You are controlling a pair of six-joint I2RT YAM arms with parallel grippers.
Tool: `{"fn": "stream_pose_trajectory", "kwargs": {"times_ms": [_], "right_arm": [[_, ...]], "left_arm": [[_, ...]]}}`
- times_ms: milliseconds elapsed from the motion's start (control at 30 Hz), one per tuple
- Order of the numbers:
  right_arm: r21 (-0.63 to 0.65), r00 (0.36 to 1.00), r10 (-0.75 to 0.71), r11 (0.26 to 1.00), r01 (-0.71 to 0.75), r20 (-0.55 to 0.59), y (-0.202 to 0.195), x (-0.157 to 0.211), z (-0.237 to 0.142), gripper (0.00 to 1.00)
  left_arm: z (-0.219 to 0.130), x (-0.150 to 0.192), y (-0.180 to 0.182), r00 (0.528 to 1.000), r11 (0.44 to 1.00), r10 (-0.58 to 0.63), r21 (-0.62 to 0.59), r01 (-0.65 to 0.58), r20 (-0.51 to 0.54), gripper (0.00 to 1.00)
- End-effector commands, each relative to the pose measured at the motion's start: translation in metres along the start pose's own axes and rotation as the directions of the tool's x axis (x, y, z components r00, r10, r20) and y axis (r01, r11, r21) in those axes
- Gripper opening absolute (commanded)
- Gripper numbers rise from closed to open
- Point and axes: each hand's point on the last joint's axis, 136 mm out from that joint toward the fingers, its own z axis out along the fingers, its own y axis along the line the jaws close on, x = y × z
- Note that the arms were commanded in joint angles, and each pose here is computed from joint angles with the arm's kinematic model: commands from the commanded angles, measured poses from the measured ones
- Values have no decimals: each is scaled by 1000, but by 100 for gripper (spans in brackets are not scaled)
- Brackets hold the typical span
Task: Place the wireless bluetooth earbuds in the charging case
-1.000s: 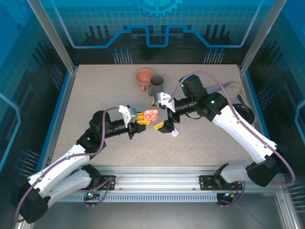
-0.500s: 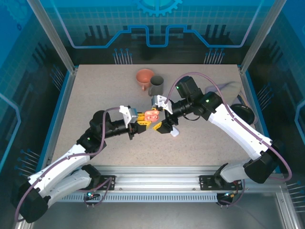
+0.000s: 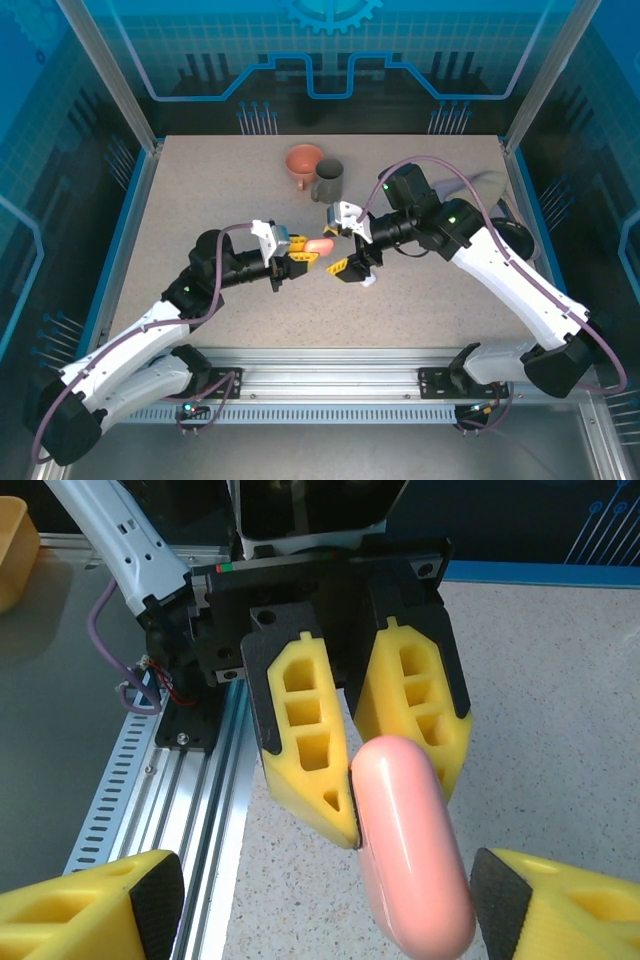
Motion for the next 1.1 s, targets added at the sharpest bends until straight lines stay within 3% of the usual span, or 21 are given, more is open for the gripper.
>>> {"fn": "stream_pose_trajectory", "kwargs": {"times_ms": [0,133,400,1067], "right_arm": [[31,1000,14,999,-13,-15,1,3,-5,80],[74,998,51,996,-49,-25,-15,11,-12,79],[-9,997,80,997,-80,-15,-8,9,-2,75],[-82,992,126,989,-126,-13,-6,6,15,32]], "left_arm": [[0,-17,-1,999,999,40,2,-40,31,0],[-1,-18,-4,998,999,43,18,-44,35,0],[-3,-21,-9,998,998,48,35,-49,36,0],[-4,-20,-8,998,998,48,26,-48,30,0]]}}
